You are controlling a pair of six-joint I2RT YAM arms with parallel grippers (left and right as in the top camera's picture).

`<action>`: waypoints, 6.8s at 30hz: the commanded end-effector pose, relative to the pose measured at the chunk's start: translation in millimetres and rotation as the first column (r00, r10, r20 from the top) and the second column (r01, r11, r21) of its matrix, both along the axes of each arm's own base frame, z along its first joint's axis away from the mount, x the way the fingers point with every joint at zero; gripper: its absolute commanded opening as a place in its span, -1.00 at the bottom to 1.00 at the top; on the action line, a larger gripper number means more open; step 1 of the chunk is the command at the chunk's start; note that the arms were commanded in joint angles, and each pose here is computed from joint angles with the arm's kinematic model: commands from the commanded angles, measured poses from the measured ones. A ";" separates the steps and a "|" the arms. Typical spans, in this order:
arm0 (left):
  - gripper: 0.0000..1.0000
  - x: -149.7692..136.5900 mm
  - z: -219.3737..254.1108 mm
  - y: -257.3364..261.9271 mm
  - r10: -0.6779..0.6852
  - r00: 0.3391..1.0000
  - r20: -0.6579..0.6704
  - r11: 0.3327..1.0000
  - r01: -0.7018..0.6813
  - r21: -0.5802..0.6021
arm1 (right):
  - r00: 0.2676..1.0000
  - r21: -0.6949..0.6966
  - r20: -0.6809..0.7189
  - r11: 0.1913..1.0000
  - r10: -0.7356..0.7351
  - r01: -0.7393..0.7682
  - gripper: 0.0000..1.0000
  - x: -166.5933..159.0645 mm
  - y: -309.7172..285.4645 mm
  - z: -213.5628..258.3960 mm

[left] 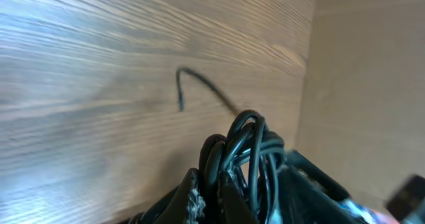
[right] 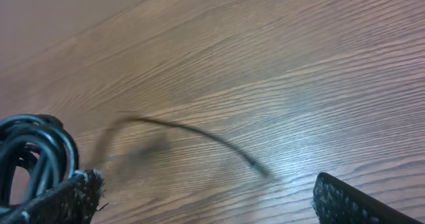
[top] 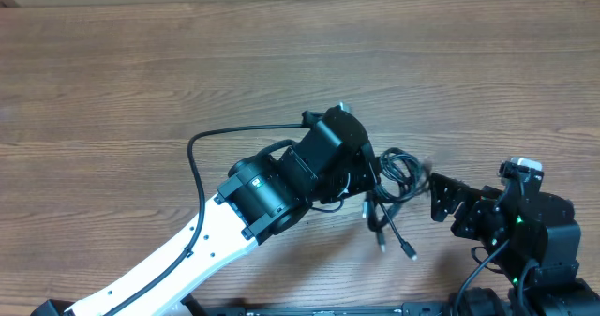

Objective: Untangle cables

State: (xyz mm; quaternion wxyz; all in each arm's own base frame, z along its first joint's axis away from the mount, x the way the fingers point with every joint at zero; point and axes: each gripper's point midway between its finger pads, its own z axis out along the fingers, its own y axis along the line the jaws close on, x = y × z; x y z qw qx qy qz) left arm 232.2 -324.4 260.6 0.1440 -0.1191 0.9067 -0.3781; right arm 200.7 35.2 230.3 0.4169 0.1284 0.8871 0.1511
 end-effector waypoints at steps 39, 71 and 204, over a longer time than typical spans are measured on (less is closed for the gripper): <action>-0.91 31.0 59.5 -25.2 0.062 0.975 0.212 0.981 -0.020 -0.195 | 0.874 0.081 0.230 0.886 0.429 -0.457 1.00 -10.0 72.8 51.6; -0.91 58.4 56.5 0.6 0.045 0.886 0.461 0.997 -0.065 0.028 | 0.911 -0.080 0.116 0.918 0.395 -0.388 1.00 -10.4 47.3 22.3; 1.00 -17.0 -21.2 71.8 -0.584 0.807 0.086 0.810 0.572 0.131 | 0.083 -0.242 0.595 0.276 0.799 -0.930 -0.92 -101.8 143.6 134.2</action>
